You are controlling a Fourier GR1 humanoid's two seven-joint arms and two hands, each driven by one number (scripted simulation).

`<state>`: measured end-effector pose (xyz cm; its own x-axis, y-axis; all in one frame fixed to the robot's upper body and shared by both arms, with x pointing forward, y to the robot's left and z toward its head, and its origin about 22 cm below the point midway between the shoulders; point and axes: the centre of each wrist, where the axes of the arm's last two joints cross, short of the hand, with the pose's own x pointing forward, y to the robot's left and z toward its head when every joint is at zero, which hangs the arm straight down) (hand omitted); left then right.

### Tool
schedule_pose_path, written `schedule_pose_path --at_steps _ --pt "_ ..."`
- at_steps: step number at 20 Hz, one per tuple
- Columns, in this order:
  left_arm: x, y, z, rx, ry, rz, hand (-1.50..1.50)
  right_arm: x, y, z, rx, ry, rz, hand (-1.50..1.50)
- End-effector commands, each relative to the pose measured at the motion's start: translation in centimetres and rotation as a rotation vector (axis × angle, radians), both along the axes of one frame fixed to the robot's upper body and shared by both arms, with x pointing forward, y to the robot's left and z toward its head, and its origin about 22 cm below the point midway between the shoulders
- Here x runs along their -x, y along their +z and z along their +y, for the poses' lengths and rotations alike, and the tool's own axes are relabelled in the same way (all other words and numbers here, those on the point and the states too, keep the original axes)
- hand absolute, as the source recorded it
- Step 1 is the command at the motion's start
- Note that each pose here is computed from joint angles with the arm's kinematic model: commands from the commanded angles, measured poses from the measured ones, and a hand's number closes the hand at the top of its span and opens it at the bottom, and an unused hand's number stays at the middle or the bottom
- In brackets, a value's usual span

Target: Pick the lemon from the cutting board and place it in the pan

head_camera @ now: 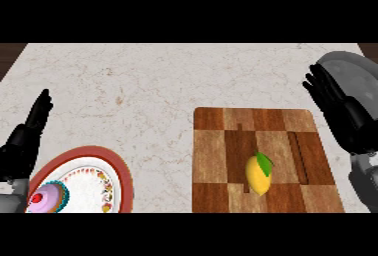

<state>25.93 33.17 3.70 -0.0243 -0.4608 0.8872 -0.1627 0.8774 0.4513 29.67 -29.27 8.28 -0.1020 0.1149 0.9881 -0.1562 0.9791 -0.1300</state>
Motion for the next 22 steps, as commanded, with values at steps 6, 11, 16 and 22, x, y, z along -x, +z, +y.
schedule_pose_path --at_steps 6,11,16,22 --pt "0.1 -1.7 -10.1 0.352 -0.26 -0.095 0.0 -0.9 4.9 5.1 -0.21 0.501 -0.268 1.5" --pt "1.9 -3.8 -12.6 0.432 -0.266 -0.04 0.0 5.2 -0.8 -3.3 0.004 0.224 -0.191 -1.5" --pt "1.3 -2.6 -11.1 0.433 -0.286 -0.018 0.0 6.0 2.3 -8.7 0.233 0.272 -0.253 -1.5" --pt "2.7 -3.4 -12.3 0.432 -0.309 -0.007 0.0 5.1 5.0 -3.9 0.409 0.329 -0.234 -1.5"
